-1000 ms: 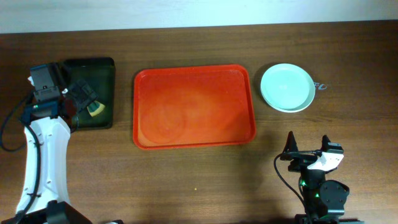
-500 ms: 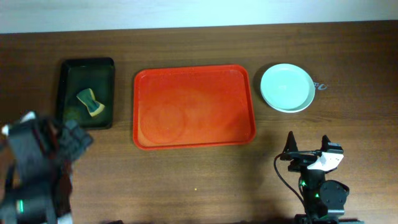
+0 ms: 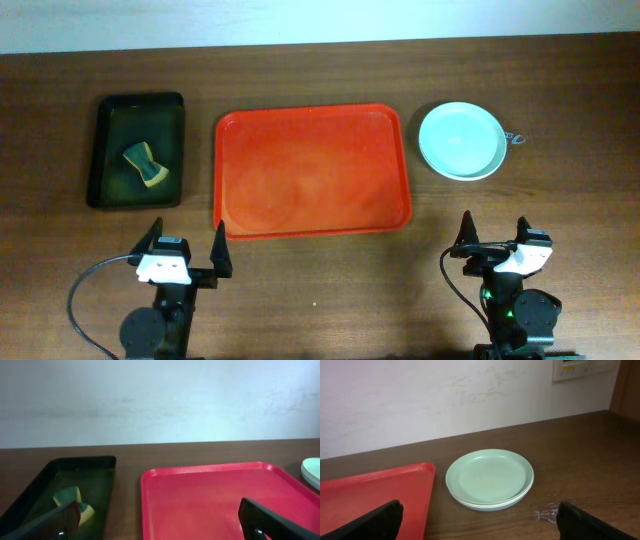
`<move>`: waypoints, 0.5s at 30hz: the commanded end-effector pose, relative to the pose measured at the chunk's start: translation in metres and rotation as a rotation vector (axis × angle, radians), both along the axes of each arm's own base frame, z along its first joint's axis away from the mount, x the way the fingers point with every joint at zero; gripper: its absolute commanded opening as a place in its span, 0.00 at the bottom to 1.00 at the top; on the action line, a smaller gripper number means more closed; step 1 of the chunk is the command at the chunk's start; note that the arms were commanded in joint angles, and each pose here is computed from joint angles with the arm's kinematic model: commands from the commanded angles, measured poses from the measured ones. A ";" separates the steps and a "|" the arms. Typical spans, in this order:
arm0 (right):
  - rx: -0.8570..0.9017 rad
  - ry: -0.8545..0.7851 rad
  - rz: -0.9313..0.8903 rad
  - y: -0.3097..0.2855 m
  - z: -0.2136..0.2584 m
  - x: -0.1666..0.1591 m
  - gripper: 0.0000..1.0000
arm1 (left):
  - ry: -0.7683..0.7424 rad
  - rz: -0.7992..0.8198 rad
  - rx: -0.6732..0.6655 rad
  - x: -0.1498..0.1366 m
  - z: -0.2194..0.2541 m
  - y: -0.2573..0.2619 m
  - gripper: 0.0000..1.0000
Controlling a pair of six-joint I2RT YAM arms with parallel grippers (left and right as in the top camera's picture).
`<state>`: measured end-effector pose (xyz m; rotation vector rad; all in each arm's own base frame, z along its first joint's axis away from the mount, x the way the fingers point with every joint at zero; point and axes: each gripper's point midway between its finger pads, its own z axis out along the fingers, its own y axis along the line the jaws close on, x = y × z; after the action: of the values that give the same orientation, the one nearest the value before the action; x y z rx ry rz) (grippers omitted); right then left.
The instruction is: Clean dirty plates on tray and stack at the side
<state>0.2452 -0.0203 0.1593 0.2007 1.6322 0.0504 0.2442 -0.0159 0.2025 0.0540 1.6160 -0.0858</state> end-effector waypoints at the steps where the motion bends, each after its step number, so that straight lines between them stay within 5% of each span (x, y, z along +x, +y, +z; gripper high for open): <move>1: -0.003 0.005 0.007 0.002 -0.004 0.000 0.98 | -0.080 -0.013 0.015 -0.003 -0.001 -0.002 0.99; 15: -0.003 0.005 0.007 0.002 -0.004 0.000 0.99 | -0.095 0.156 -0.049 0.002 -0.014 0.027 0.99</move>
<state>0.2452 -0.0203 0.1593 0.2001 1.6322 0.0499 0.2459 0.0070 0.1961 -0.0732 1.4968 -0.0066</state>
